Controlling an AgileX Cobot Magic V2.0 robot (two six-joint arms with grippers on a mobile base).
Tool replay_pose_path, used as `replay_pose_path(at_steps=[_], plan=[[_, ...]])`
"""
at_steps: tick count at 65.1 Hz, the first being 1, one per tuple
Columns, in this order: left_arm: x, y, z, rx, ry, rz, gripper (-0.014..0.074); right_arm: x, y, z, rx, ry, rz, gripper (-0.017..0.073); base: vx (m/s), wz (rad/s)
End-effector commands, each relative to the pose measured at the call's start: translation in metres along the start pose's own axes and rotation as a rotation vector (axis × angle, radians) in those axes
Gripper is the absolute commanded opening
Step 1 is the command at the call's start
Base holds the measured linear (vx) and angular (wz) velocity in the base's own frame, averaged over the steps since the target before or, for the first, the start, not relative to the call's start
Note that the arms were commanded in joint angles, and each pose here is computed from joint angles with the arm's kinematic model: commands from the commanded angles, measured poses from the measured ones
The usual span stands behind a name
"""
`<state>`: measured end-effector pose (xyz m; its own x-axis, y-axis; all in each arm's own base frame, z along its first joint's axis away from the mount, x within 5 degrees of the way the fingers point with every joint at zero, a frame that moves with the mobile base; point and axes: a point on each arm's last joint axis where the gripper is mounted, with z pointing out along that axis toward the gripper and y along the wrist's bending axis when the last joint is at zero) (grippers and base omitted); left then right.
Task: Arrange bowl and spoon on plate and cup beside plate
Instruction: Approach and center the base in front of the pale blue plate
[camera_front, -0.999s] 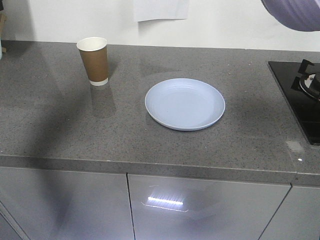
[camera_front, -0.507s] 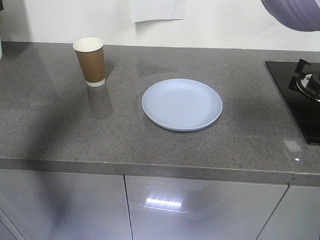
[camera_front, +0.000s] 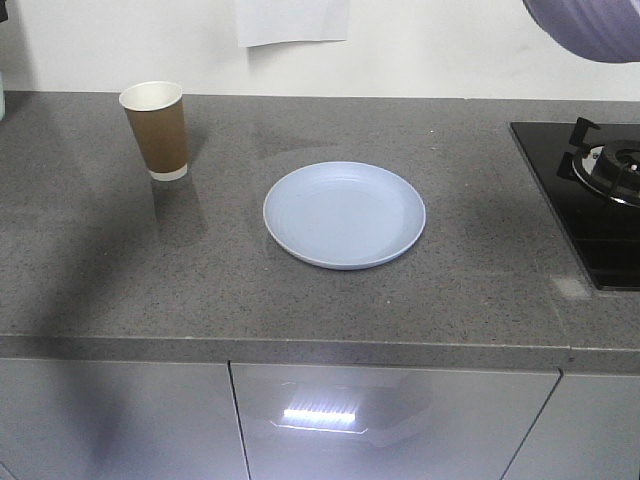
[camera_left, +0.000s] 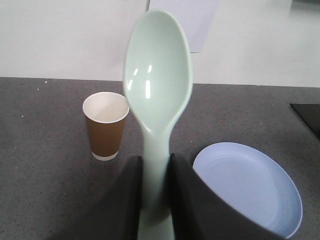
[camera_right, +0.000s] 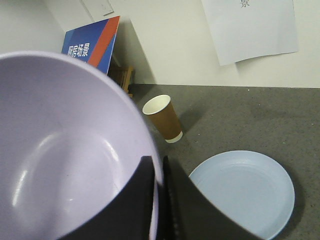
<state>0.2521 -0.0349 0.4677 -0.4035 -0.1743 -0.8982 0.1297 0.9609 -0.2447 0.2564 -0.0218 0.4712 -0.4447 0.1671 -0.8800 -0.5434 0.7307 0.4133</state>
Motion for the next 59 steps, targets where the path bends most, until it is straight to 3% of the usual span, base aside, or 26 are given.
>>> replay_pose_path(at_steps=[1, 59], plan=[[-0.0149, -0.0056, -0.0152, 0.027, -0.115, -0.007, -0.0006, -0.0127, 0.0182, -0.009, -0.041, -0.088, -0.033, -0.0005, 0.03, -0.06], [-0.0149, -0.0056, -0.0152, 0.027, -0.115, -0.007, -0.0006, -0.0127, 0.0182, -0.009, -0.041, -0.088, -0.033, -0.0005, 0.02, 0.0]])
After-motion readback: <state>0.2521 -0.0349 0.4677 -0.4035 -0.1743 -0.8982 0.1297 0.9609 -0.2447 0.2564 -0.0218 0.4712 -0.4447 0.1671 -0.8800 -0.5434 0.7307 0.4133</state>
